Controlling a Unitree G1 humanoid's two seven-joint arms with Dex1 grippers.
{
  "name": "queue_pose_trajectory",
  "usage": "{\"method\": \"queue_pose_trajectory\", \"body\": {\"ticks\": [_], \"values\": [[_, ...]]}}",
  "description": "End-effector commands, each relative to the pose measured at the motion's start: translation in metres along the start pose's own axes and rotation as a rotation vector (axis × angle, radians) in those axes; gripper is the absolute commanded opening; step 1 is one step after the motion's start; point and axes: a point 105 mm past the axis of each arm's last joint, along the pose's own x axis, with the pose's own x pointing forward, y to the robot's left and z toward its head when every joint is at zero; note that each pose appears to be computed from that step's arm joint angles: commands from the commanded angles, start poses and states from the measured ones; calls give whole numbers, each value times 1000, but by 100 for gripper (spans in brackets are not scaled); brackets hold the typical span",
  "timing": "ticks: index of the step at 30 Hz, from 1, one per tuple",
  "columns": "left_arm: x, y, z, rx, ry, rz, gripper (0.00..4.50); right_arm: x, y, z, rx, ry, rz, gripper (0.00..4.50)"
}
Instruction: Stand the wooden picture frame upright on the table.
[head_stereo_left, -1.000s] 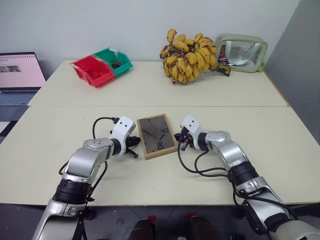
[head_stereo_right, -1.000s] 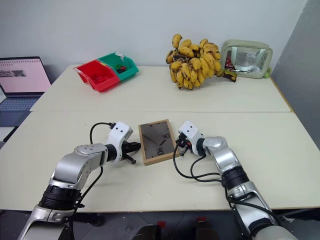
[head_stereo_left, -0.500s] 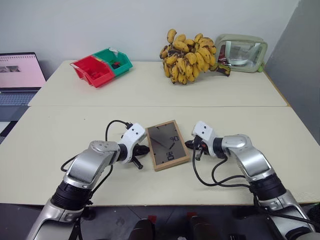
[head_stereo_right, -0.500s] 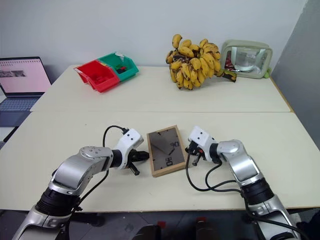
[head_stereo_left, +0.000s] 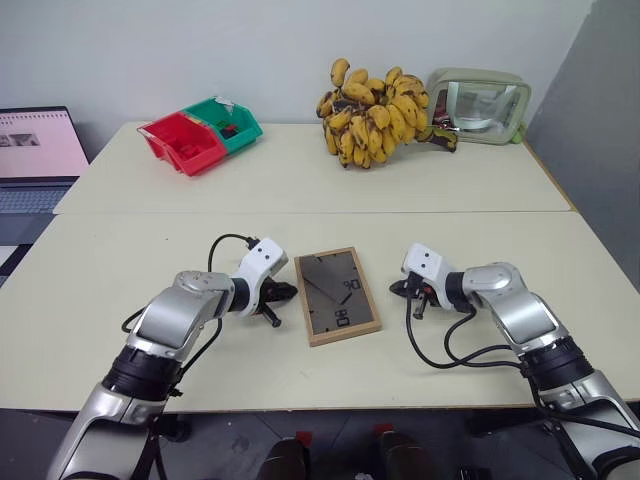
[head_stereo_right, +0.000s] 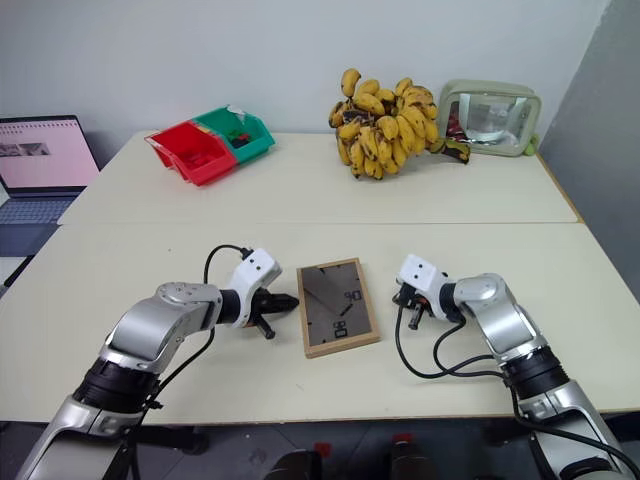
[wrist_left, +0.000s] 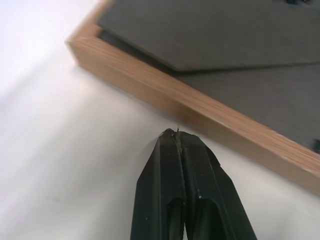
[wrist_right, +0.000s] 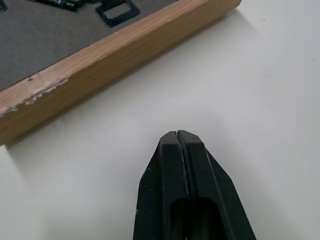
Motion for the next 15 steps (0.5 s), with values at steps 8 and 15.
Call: {"method": "queue_pose_trajectory", "body": {"ticks": [8, 15], "values": [[20, -10, 18, 46, -46, -28, 6, -7, 30, 42, -32, -115, 106, 0], [17, -15, 15, 67, -29, -56, 6, -11, 36, 43, -17, -116, 123, 0]]}}
